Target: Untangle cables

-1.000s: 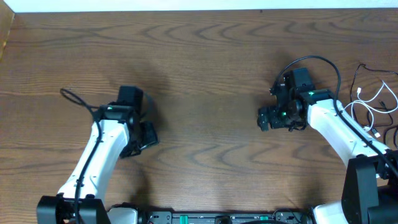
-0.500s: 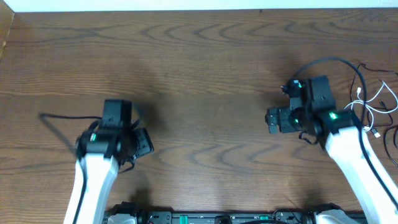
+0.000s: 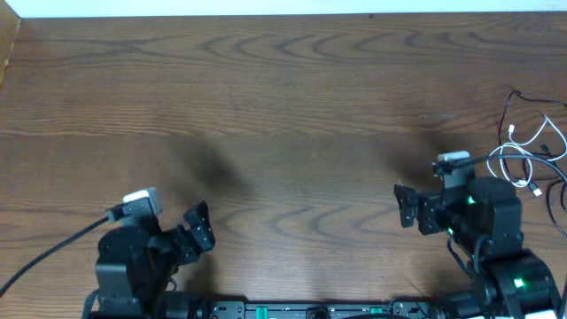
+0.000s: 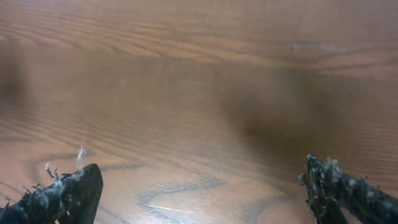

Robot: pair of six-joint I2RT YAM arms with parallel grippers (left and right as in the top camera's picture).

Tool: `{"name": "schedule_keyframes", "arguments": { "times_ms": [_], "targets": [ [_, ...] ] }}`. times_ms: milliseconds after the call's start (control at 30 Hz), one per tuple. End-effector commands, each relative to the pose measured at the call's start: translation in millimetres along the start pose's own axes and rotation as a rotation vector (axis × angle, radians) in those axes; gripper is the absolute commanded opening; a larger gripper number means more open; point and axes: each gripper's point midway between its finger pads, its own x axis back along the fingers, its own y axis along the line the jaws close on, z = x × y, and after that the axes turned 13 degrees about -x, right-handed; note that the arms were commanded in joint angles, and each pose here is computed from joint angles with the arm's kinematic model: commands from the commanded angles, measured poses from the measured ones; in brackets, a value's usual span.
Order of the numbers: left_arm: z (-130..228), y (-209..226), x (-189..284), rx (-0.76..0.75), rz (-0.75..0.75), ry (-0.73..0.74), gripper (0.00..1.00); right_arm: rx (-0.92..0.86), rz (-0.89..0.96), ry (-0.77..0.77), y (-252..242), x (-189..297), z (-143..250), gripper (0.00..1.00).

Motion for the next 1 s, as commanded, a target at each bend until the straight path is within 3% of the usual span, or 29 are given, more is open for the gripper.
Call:
{"name": "schedule_keyframes", "arguments": {
  "times_ms": [0,700,967],
  "targets": [
    [2,1,1,-0.015,-0.001,-0.012,0.98,-0.002,0.010,0.010,-3,1,6,0.99],
    [2,1,1,-0.015,-0.001,-0.010,0.98,0.008,0.035,0.083,-9,3,25,0.99],
    [2,1,1,-0.015,-0.001,-0.010,0.98,0.155,0.001,-0.118,-3,19,-7,0.99]
  ]
}}
